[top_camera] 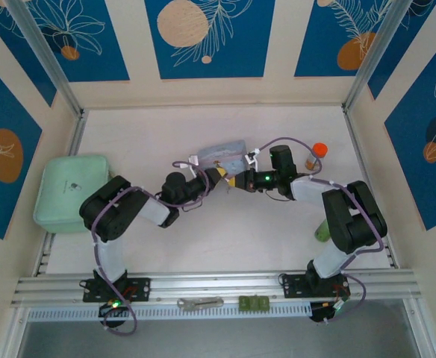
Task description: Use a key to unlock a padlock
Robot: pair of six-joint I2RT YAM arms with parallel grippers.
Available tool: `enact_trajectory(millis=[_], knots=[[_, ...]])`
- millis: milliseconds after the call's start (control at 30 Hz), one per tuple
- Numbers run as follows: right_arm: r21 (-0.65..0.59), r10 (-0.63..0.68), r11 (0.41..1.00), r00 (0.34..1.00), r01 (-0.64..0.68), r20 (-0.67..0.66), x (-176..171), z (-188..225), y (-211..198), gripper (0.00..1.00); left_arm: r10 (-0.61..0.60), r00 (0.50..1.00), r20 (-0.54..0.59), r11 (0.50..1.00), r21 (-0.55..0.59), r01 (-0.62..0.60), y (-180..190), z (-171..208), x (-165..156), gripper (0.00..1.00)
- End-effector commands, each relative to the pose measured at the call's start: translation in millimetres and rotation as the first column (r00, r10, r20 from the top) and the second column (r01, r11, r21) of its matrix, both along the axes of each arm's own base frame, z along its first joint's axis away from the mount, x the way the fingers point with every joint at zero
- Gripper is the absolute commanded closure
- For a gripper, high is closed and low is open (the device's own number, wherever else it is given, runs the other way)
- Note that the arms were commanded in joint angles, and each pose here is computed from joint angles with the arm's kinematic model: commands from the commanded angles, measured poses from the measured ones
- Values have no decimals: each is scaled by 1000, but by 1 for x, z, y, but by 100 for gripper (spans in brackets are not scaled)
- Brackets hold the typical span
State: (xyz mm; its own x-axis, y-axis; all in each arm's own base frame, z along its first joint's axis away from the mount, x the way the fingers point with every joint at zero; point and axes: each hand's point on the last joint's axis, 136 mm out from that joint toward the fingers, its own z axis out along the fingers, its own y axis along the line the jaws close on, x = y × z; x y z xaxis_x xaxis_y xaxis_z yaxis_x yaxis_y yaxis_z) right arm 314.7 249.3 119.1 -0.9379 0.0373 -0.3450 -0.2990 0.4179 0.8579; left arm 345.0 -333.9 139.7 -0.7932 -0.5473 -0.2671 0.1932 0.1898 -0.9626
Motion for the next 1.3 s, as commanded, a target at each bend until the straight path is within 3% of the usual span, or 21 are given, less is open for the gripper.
enact_trajectory(millis=[0, 333, 467, 933, 1267], knots=[[3, -111, 994, 988, 112, 106, 51, 29, -2, 100, -396, 902, 170, 909, -69, 412, -60, 48, -80, 100], [166, 14, 986, 999, -19, 32, 59, 43, -4, 100, -501, 841, 204, 850, -68, 523, -63, 63, -101, 100], [165, 11, 986, 1000, -14, 17, 63, 41, -4, 100, -516, 832, 205, 839, -75, 539, -65, 66, -102, 100], [44, -70, 997, 996, 67, 49, 59, 24, -4, 100, -393, 912, 113, 913, -72, 402, -60, 35, -76, 100], [26, -144, 989, 990, 144, -9, 56, -8, -4, 100, -294, 956, 16, 945, 154, 288, -41, -1, -65, 100]])
